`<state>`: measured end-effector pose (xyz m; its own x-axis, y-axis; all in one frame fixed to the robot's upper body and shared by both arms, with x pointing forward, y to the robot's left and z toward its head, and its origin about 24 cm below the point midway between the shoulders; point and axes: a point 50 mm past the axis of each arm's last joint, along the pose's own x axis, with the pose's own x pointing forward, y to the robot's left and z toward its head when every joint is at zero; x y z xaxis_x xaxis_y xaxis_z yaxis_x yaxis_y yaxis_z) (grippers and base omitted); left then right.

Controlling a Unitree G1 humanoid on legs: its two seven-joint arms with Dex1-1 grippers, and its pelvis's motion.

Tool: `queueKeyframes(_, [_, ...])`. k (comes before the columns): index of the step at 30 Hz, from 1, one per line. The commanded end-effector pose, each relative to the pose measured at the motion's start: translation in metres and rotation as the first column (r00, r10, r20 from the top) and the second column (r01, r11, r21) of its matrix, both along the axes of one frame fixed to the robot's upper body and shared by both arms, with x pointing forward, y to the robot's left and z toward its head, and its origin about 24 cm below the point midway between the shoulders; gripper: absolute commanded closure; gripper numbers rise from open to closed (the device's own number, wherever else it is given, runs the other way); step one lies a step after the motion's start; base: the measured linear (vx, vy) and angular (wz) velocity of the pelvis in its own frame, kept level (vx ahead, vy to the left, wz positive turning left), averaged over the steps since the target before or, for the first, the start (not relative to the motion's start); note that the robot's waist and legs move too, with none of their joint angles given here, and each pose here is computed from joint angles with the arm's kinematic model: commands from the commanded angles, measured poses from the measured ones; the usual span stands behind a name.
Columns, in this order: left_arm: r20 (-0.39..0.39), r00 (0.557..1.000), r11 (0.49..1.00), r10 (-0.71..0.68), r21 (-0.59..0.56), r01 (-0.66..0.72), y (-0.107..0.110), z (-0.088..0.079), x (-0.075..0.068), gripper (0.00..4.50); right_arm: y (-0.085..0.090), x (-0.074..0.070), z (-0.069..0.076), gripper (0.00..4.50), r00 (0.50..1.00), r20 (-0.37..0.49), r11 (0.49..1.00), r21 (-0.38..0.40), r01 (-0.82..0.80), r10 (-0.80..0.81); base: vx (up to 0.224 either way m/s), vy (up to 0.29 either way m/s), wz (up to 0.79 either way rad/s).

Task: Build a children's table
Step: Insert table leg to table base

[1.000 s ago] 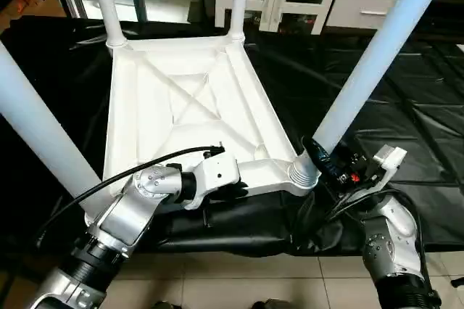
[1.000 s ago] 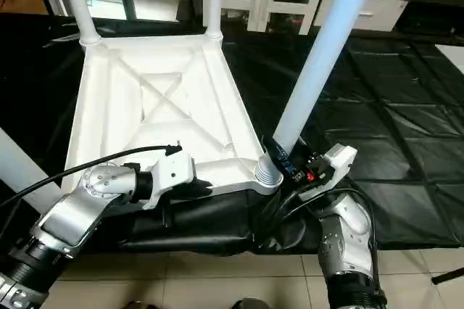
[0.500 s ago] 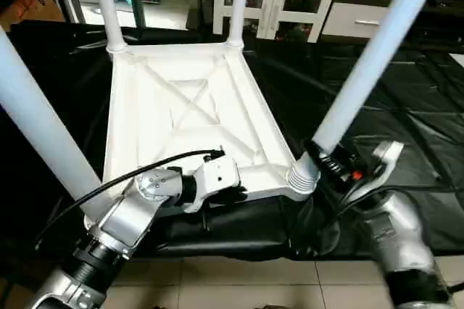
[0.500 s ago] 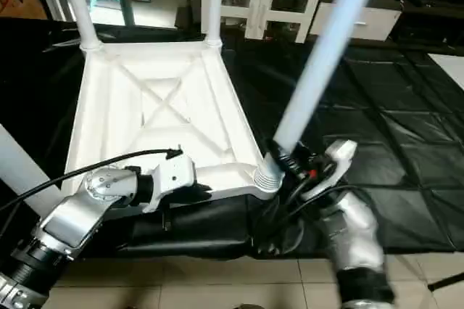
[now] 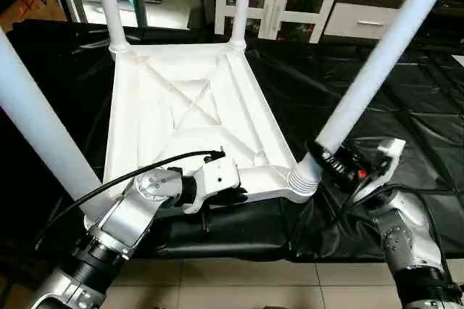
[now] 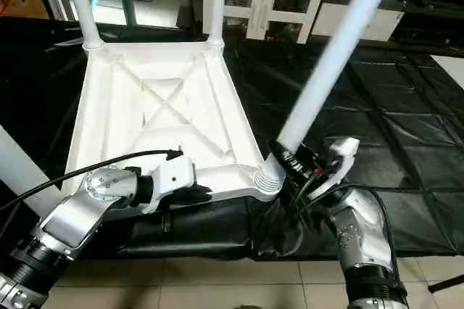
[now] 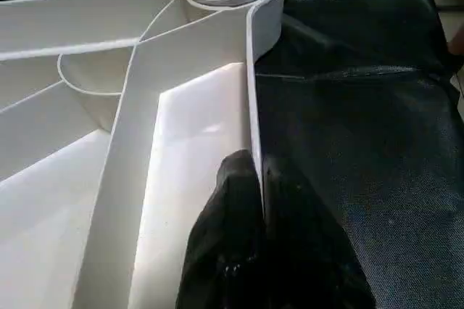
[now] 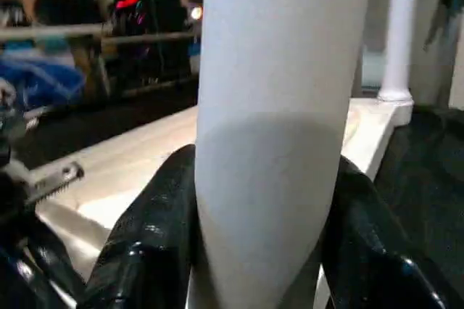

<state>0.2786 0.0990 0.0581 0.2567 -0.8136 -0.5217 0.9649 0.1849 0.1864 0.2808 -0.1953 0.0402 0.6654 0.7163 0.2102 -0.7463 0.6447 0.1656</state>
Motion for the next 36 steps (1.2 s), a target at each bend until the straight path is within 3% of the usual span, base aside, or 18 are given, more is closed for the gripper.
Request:
queueKeyframes(1, [0.047,0.999,1.000,-0.002,-0.009,0.003,-0.005,0.006,0.004,4.50,0.013,-0.037,-0.071,2.66,0.931,-0.347,0.958,-0.211,-0.196,0.114,0.000,0.000,0.00])
queueKeyframes(3, [0.046,0.999,1.000,-0.004,-0.007,0.004,-0.004,0.006,0.004,4.50,0.013,-0.036,-0.071,2.66,0.931,-0.342,0.945,-0.243,-0.217,0.126,0.000,0.000,0.00])
queueKeyframes(12, [0.048,0.999,1.000,-0.001,-0.007,0.002,-0.004,0.007,0.004,4.50,0.012,-0.034,-0.078,2.66,0.935,-0.343,0.957,-0.231,-0.176,0.090,0.000,0.000,0.00])
queueKeyframes(17, [0.048,0.999,1.000,-0.002,-0.006,0.002,-0.003,0.007,0.004,4.50,0.006,-0.034,-0.081,2.66,0.939,-0.343,0.991,-0.128,-0.036,-0.010,0.000,0.000,0.00])
queueKeyframes(18, [0.049,0.999,1.000,-0.002,-0.008,0.002,-0.004,0.007,0.005,4.50,0.000,-0.031,-0.078,2.66,0.940,-0.329,0.996,-0.055,0.073,-0.087,0.000,0.000,0.00])
queueKeyframes(21, [0.056,0.998,1.000,0.001,-0.011,-0.001,-0.005,0.008,0.006,4.50,-0.009,-0.026,-0.073,2.66,0.937,-0.294,0.978,0.030,0.207,-0.190,0.000,0.000,0.00])
queueKeyframes(29, [0.050,0.998,0.999,0.028,-0.042,-0.025,-0.006,0.010,0.009,4.50,-0.005,-0.025,-0.061,2.66,0.969,-0.192,0.984,0.059,0.168,-0.154,0.000,0.000,0.00])
queueKeyframes(31, [0.035,0.999,0.998,0.027,-0.049,-0.025,-0.006,0.011,0.009,4.50,-0.007,-0.020,-0.052,2.66,0.978,-0.149,0.986,0.070,0.155,-0.143,0.000,0.000,0.00])
queueKeyframes(33, [0.030,0.999,0.998,0.031,-0.053,-0.030,-0.005,0.012,0.010,4.05,-0.007,-0.014,-0.039,2.66,0.985,-0.100,0.985,0.086,0.151,-0.142,0.000,0.000,0.00])
queueKeyframes(35, [0.030,0.999,0.998,0.036,-0.050,-0.034,-0.004,0.012,0.011,3.92,-0.007,-0.008,-0.022,2.66,0.989,-0.037,0.983,0.106,0.149,-0.145,0.000,0.000,0.00])
queueKeyframes(36, [0.040,0.998,0.997,0.047,-0.064,-0.044,-0.003,0.014,0.013,3.92,-0.007,-0.002,-0.002,2.66,0.988,0.030,0.981,0.126,0.147,-0.152,0.000,0.000,0.00])
